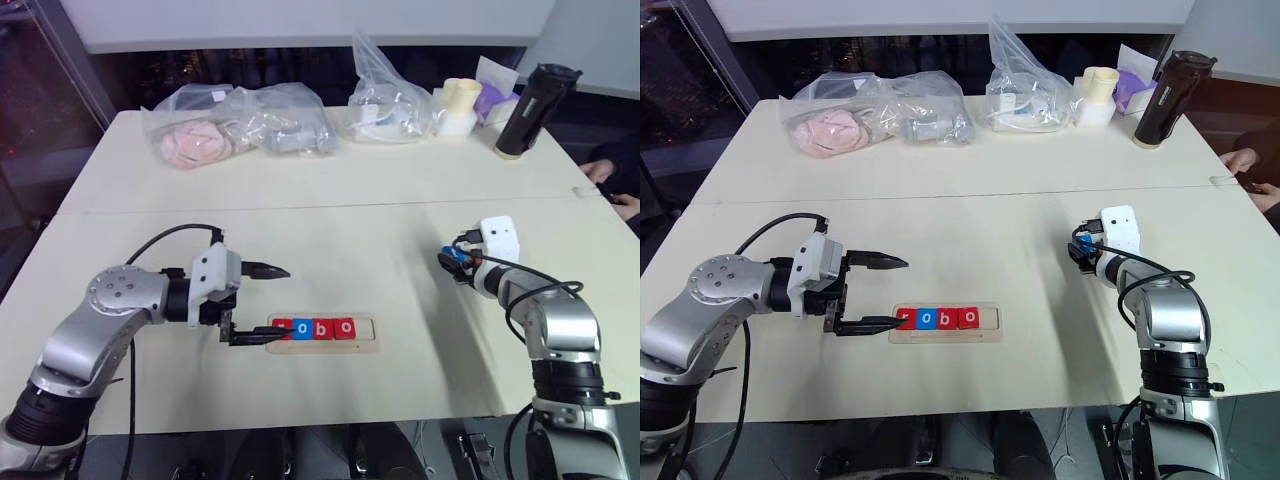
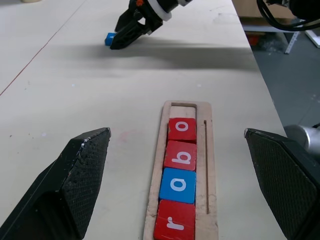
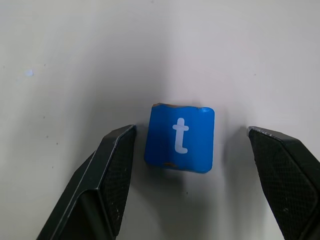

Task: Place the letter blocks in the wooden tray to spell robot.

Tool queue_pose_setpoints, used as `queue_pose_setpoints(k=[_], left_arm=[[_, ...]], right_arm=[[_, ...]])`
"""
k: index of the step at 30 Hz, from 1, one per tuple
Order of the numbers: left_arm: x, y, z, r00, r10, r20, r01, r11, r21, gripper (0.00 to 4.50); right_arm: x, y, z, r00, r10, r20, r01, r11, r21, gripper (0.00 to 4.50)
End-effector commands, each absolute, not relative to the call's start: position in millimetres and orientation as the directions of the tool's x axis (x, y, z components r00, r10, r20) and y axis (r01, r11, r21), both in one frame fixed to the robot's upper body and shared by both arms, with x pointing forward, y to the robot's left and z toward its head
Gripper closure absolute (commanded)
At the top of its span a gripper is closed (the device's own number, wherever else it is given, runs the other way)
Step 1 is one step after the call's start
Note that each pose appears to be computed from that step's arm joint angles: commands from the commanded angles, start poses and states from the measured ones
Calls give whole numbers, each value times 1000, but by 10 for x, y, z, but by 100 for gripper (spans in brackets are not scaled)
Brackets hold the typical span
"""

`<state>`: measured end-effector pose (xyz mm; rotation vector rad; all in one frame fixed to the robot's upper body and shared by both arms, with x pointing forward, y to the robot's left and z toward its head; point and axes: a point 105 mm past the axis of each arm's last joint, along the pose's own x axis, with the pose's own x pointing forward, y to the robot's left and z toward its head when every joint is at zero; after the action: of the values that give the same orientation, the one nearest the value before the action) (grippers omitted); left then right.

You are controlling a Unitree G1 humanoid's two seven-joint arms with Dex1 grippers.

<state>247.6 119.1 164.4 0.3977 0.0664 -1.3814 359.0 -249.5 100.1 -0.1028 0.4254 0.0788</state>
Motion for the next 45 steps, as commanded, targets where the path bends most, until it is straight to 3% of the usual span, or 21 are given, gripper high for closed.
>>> queue_pose_setpoints(k=[1, 2, 3, 6, 10, 16, 21, 28, 31, 34, 35, 37, 40, 45], left_arm=[[2464, 1161, 1685, 185, -946, -267, 960, 116, 255, 0], [2465, 1160, 1686, 186, -946, -267, 960, 116, 255, 0], [2464, 1160, 1686, 186, -946, -266, 960, 117, 255, 0], [2453, 1158, 1676, 187, -946, -265, 960, 118, 254, 0], [2446, 1157, 1664, 188, -947, -262, 961, 121, 250, 0], [2440, 1149, 1639, 181, -949, -258, 963, 119, 241, 0], [2447, 1135, 1631, 172, -951, -256, 965, 110, 240, 0], [2490, 1135, 1637, 175, -950, -257, 962, 109, 252, 0], [2493, 1144, 1632, 179, -949, -259, 960, 111, 256, 0], [2495, 1142, 1633, 181, -949, -257, 959, 113, 258, 0], [2501, 1143, 1632, 182, -949, -257, 959, 114, 260, 0], [2512, 1146, 1632, 185, -948, -258, 958, 114, 265, 0], [2530, 1128, 1646, 181, -950, -253, 956, 110, 271, 0], [2546, 1098, 1666, 174, -953, -247, 955, 102, 278, 0]], right_arm=[[3617, -2436, 1030, 911, 63, -409, -106, 991, -83, 264], [3613, -2421, 1029, 910, 67, -410, -110, 990, -83, 320], [3603, -2408, 1025, 908, 72, -413, -116, 990, -83, 331], [3479, -2354, 1000, 897, 80, -434, -122, 990, -69, 331], [3041, -2123, 995, 876, 120, -467, -161, 986, -50, 331], [2475, -1884, 964, 855, 82, -513, -97, 995, -2, 331], [2357, -1954, 952, 845, -37, -534, 23, 999, -33, 331], [2348, -1989, 876, 828, -66, -558, 51, 998, -42, 331], [2371, -1944, 915, 839, -25, -543, 16, 1000, -22, 192], [2416, -1897, 1027, 848, 69, -526, -149, 983, -111, 34], [2432, -1842, 1099, 840, 153, -521, -274, 948, -163, 1], [2385, -1723, 1207, 765, 336, -550, -517, 830, -211, 1], [2275, -1749, 1350, 595, 521, -612, -750, 634, -190, 1], [2271, -1966, 1434, 407, 652, -639, -902, 398, -168, 1]])
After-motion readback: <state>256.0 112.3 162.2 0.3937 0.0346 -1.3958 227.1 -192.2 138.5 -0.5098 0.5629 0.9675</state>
